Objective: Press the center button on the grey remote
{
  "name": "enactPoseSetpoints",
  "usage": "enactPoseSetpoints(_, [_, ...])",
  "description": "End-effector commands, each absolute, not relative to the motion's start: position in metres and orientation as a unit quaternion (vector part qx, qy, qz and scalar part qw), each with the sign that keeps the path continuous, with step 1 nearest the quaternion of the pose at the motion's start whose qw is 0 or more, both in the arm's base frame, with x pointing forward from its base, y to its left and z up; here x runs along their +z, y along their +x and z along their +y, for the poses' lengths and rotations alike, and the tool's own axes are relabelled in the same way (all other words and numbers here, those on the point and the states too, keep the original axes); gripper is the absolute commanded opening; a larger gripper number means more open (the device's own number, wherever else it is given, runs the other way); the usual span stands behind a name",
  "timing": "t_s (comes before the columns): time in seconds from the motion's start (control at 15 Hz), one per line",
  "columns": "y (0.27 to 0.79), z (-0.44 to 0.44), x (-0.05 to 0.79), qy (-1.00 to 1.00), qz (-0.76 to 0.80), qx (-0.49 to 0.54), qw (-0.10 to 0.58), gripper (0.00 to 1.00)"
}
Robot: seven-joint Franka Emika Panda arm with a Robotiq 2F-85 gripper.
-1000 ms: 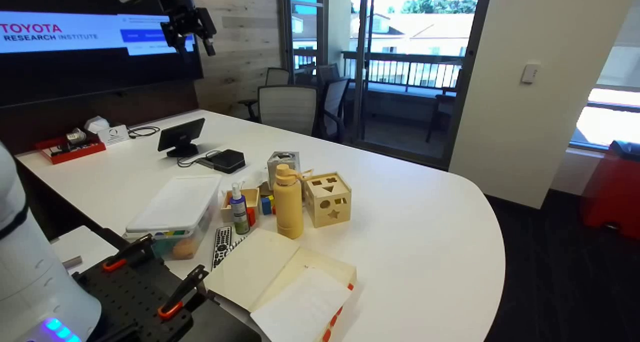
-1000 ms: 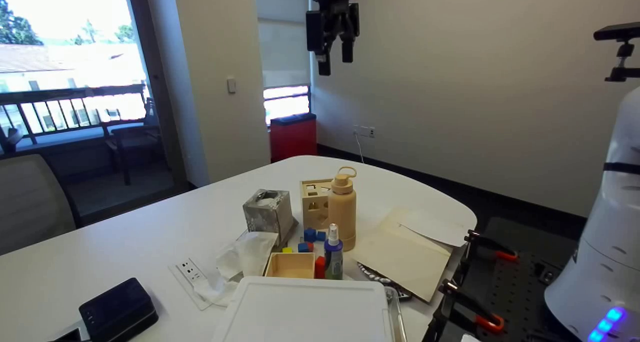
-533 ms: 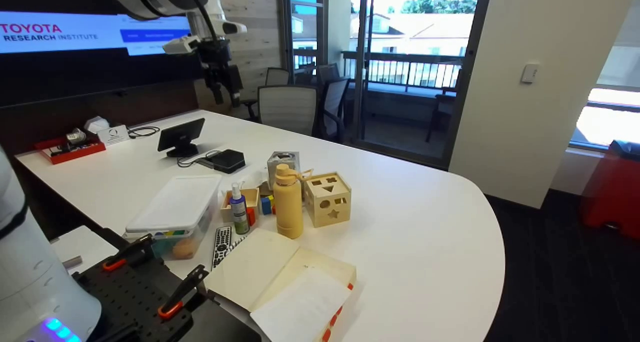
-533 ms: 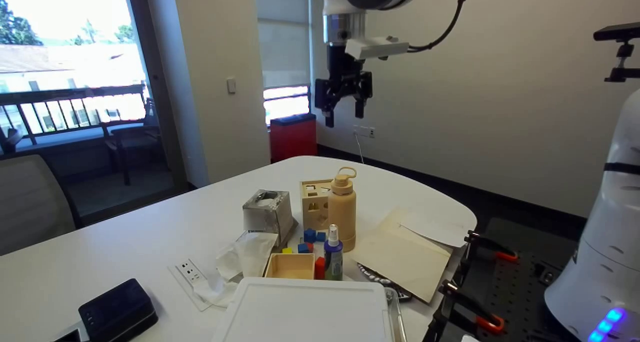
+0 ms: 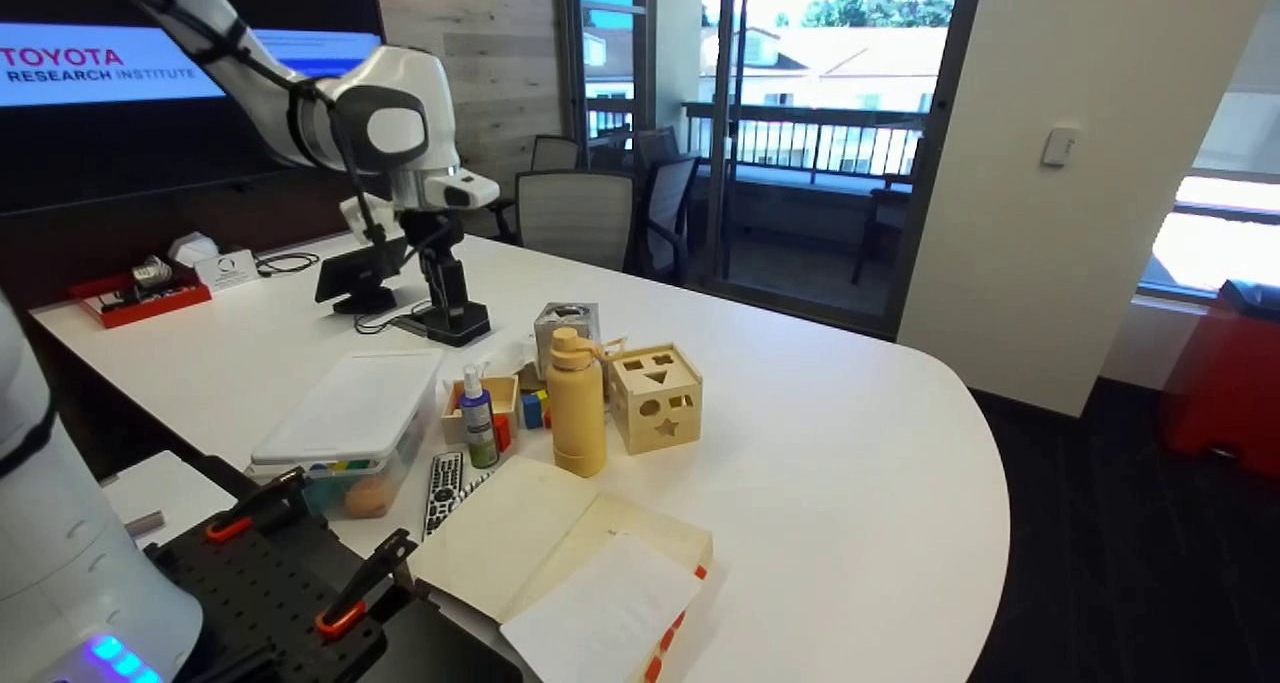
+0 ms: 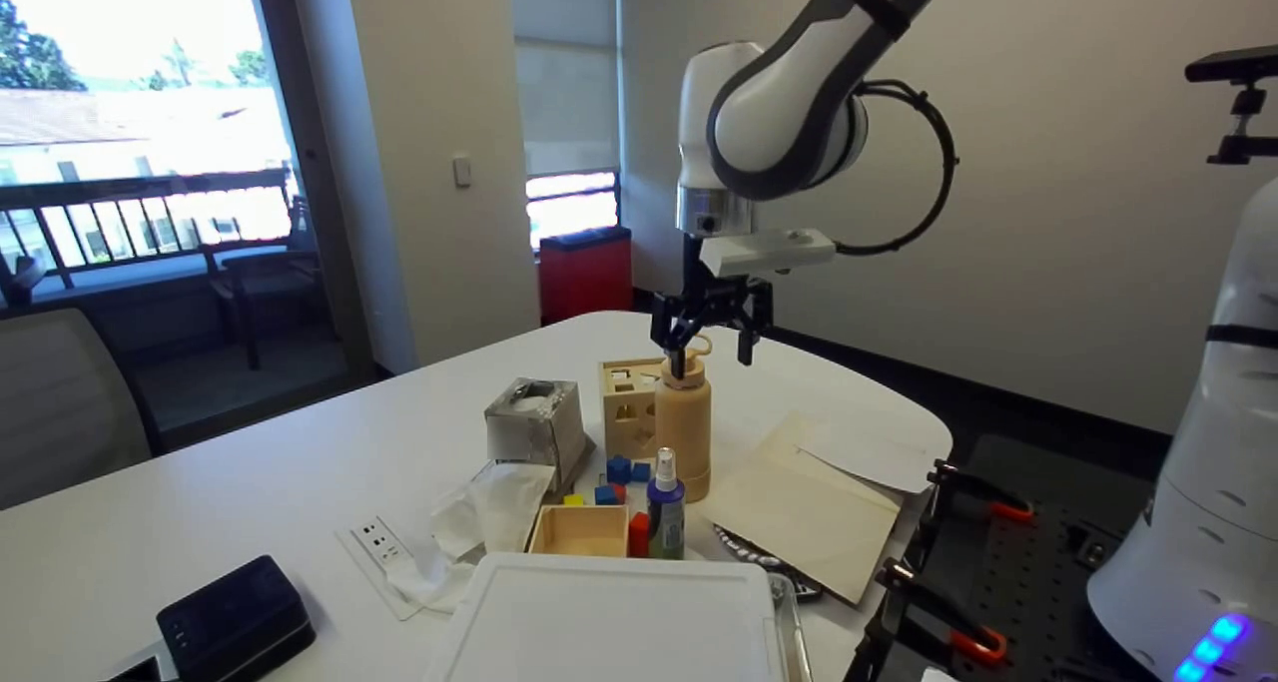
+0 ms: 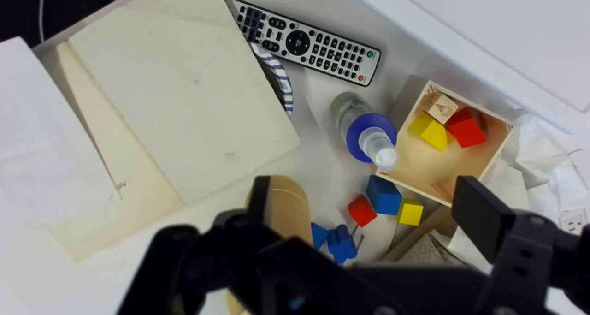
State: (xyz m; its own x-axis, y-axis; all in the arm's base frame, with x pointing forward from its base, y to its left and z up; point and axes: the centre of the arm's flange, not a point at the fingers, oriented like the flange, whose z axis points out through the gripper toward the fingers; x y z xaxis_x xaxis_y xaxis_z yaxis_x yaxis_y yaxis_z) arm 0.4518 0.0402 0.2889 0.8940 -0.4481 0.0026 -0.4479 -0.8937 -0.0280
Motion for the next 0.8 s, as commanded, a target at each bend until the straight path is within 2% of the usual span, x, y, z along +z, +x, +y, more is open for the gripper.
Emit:
enactPoseSetpoints(0.0, [0.421,0.042,0.236,-0.959,0.28,-0.025,0.018,1.0])
enactPoseSetpoints(0.2, [0.4,0.039,0.202,-0.948,0.316,-0.026,0.018,1.0])
enactPoseSetpoints(0.27, [0.394,0.038,0.195,-0.944,0.327,-0.024,0.022,0.77])
enactPoseSetpoints(0.33, [0.388,0.039,0.187,-0.941,0.336,-0.022,0.021,0.74])
enactPoseSetpoints(0.73, [0.375,0.044,0.153,-0.932,0.361,-0.021,0.015,0.27])
